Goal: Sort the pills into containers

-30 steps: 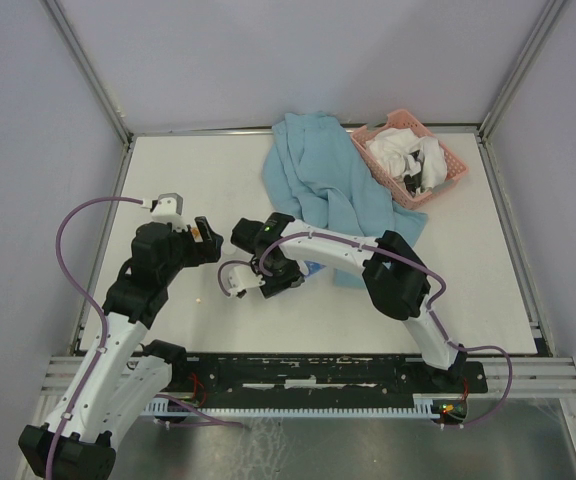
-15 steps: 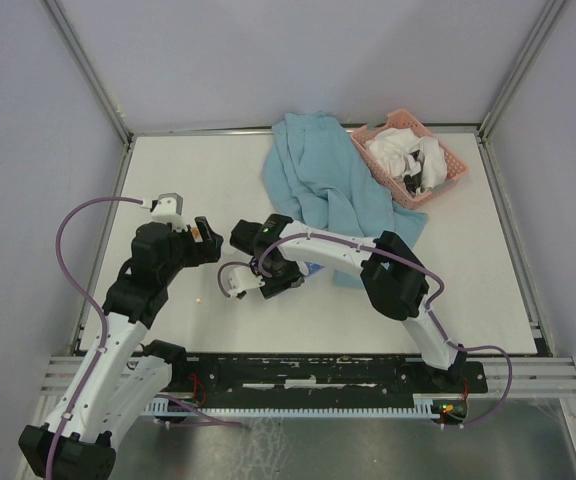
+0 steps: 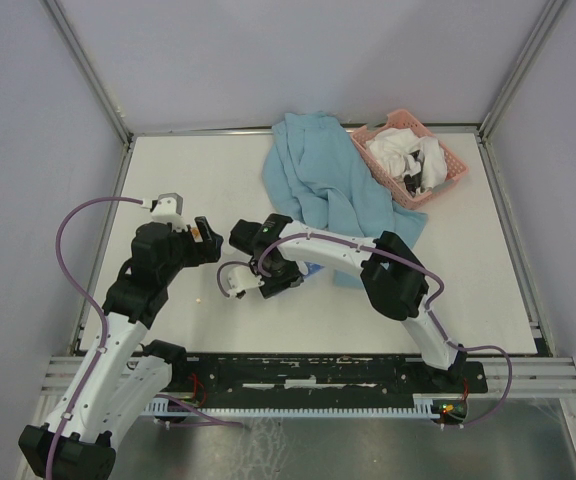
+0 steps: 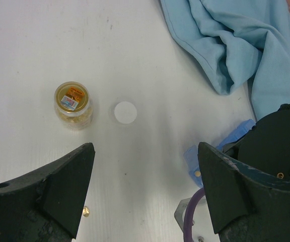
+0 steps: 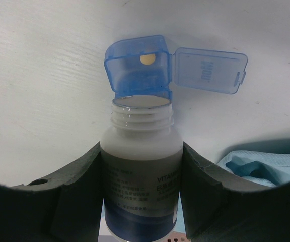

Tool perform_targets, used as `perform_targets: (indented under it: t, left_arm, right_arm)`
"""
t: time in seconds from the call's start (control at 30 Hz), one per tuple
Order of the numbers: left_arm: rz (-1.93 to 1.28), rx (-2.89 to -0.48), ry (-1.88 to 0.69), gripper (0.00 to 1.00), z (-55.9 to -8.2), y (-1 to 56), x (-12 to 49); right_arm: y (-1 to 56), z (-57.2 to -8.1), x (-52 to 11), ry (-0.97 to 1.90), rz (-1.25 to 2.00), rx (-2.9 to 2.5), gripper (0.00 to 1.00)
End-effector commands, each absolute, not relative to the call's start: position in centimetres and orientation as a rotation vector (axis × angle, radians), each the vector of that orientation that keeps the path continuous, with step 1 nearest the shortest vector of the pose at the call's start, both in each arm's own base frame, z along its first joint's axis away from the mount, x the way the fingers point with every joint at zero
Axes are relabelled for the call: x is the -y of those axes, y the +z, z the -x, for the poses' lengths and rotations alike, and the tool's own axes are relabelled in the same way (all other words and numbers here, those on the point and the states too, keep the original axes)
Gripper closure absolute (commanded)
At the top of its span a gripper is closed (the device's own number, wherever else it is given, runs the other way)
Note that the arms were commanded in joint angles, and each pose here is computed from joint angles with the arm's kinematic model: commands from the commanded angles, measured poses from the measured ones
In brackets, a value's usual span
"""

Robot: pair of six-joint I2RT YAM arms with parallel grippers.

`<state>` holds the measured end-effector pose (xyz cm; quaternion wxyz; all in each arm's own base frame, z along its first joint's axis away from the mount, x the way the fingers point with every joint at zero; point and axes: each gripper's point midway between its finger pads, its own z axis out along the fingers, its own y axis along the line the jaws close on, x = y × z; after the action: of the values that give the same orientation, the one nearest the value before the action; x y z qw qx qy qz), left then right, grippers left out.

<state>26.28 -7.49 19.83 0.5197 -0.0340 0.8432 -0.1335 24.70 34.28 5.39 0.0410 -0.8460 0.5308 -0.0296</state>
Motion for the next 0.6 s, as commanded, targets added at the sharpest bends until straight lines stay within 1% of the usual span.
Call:
perform_targets:
  t: [0.0, 0.57]
  left_arm:
    - [0.036, -1.987, -0.309, 0.10, -26.54, 20.70, 7.44]
    - [0.037, -1.986, -0.311, 0.10, -26.54, 20.76, 7.41]
  right_arm:
    - [6.83, -25.10, -34.86, -0.131, 2.560, -1.607, 0.89]
    - [6.86, -25.01, -34.99, -0.161, 2.567, -1.594, 0.89]
